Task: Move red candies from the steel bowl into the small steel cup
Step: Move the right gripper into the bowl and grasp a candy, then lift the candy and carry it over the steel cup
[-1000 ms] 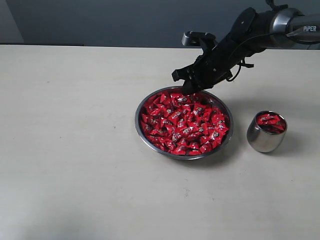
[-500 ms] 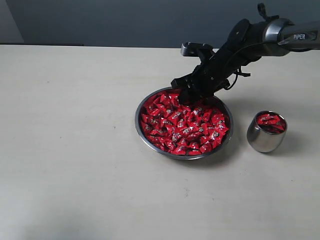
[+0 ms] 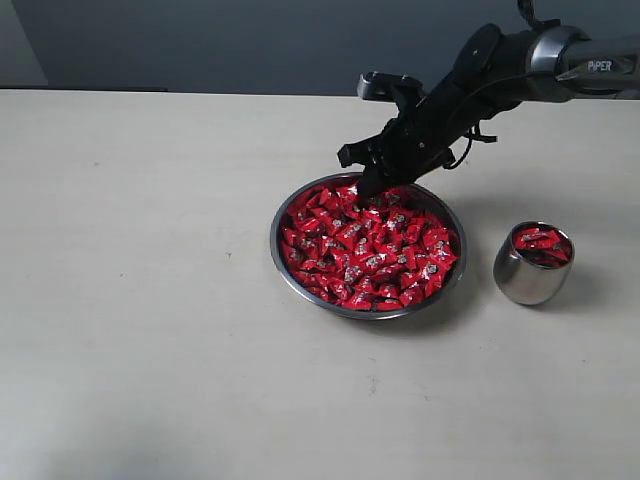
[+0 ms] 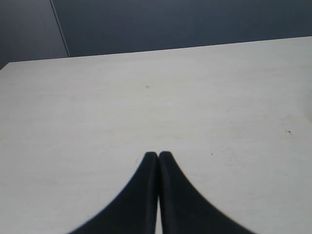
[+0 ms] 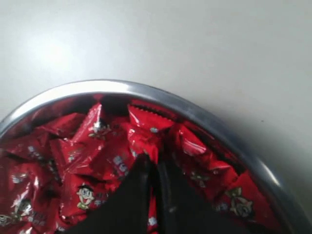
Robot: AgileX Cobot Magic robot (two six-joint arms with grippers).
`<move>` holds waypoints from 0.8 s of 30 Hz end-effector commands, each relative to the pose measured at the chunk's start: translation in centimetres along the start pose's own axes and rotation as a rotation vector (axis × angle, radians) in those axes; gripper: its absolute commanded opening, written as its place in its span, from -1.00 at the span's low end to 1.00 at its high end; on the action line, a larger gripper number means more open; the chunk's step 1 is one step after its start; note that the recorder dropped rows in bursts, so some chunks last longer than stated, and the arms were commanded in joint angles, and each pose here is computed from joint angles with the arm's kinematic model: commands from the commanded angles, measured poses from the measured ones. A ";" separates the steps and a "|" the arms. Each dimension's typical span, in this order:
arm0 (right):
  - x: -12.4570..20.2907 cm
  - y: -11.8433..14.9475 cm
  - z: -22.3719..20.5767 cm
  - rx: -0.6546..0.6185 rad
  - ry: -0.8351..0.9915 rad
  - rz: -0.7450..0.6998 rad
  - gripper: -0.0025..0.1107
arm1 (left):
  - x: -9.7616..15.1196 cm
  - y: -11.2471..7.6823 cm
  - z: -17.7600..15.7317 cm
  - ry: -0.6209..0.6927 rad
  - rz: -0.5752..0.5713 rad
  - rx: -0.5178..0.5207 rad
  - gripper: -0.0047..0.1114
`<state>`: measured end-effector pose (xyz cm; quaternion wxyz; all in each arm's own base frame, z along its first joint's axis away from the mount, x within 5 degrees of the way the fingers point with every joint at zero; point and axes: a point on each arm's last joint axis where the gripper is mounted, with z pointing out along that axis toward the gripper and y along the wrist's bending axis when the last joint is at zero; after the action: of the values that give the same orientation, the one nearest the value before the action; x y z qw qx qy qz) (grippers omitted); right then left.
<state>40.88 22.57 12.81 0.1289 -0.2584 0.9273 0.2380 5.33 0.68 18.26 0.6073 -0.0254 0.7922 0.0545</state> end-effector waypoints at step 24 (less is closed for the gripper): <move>2.4 2.9 -10.2 0.181 -0.068 -0.014 -0.97 | 0.0 0.0 0.0 -0.013 0.001 0.004 -0.91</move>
<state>37.46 19.57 20.83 0.1643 -0.2535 0.9386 0.1668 5.33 0.68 18.26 0.6073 -0.0254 0.7922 0.0545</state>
